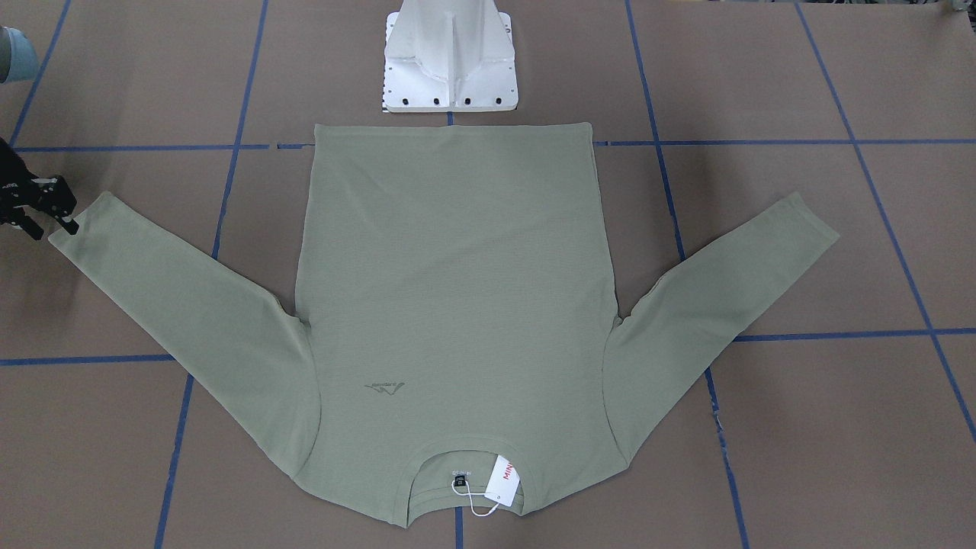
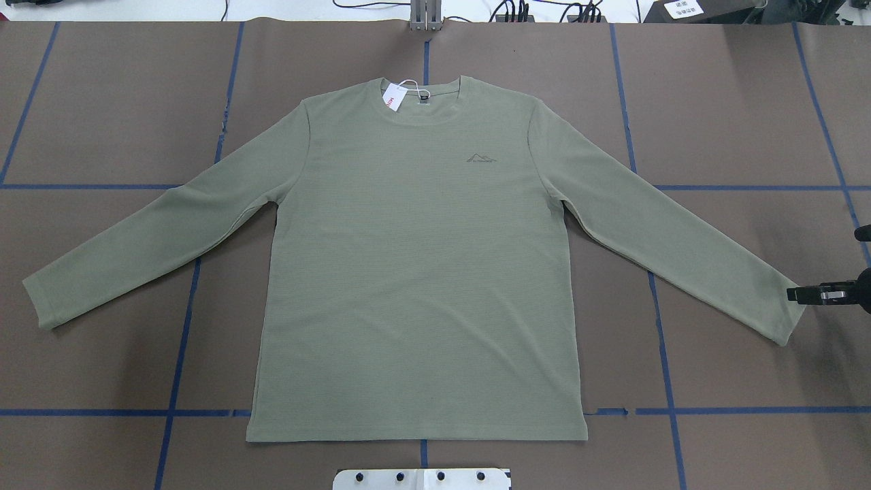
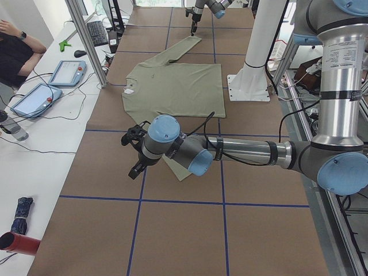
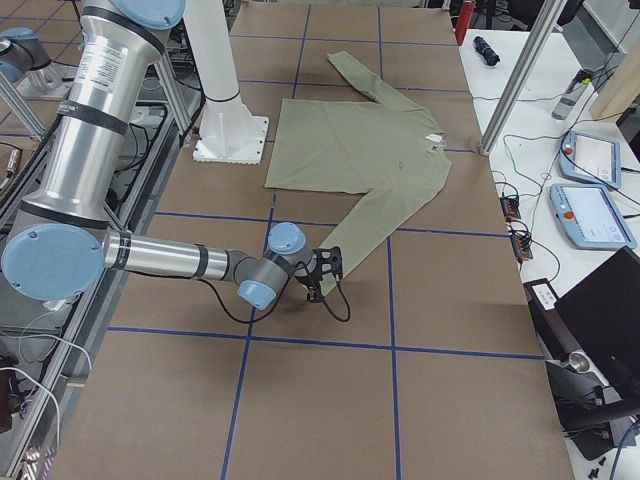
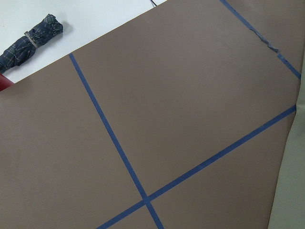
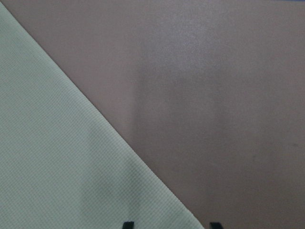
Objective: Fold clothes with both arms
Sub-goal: 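Lower the right gripper to the cuff of the sleeve nearest it and grasp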
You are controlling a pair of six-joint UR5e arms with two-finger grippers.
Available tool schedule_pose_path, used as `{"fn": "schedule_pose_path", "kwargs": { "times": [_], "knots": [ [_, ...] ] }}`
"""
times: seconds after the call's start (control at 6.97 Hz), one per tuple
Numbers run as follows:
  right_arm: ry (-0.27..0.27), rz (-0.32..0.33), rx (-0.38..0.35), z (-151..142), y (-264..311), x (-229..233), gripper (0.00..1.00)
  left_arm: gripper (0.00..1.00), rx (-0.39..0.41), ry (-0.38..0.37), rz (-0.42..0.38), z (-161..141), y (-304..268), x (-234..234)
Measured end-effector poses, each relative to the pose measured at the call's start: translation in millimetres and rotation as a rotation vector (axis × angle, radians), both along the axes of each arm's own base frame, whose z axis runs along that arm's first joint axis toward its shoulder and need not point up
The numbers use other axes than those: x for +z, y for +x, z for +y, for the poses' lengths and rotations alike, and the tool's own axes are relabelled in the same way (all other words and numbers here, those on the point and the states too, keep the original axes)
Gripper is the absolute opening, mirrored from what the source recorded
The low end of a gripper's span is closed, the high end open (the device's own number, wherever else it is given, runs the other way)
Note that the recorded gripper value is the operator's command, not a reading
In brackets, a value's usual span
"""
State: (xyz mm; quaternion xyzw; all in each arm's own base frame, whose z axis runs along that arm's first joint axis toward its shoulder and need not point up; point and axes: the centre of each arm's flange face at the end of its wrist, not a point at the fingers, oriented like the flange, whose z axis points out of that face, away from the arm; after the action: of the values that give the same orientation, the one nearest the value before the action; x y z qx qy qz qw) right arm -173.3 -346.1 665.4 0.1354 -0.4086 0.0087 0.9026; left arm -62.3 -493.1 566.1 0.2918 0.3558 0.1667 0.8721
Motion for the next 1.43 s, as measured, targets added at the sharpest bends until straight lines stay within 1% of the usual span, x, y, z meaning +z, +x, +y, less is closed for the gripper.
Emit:
{"fn": "schedule_pose_path", "kwargs": {
  "times": [0.14,0.29,0.43,0.57,1.0,1.15,1.29,1.43],
  "knots": [
    [-0.001,0.006,0.001,-1,-2,4,0.61,1.00,0.001,0.000,0.000,0,0,0],
    [-0.002,0.011,0.002,-3,-3,6,0.54,1.00,0.001,0.001,0.000,0,0,0],
    [-0.003,0.013,0.003,-3,-3,8,0.32,1.00,0.000,0.001,0.000,1,0,0],
    [-0.004,0.013,0.004,-3,-4,8,0.00,1.00,0.001,0.001,0.000,1,-1,0],
    [-0.002,0.008,0.005,-4,-4,6,0.00,1.00,0.001,-0.002,-0.001,2,-1,2],
    [0.009,-0.002,0.005,-5,-5,-3,0.00,1.00,0.001,-0.004,-0.001,3,-1,3],
    [0.019,-0.016,0.004,-8,-7,-22,0.00,1.00,0.002,-0.004,-0.001,4,-1,3],
    [0.014,-0.016,0.004,-12,-10,-50,0.00,1.00,0.002,-0.005,-0.001,4,-1,4]
  ]
}}
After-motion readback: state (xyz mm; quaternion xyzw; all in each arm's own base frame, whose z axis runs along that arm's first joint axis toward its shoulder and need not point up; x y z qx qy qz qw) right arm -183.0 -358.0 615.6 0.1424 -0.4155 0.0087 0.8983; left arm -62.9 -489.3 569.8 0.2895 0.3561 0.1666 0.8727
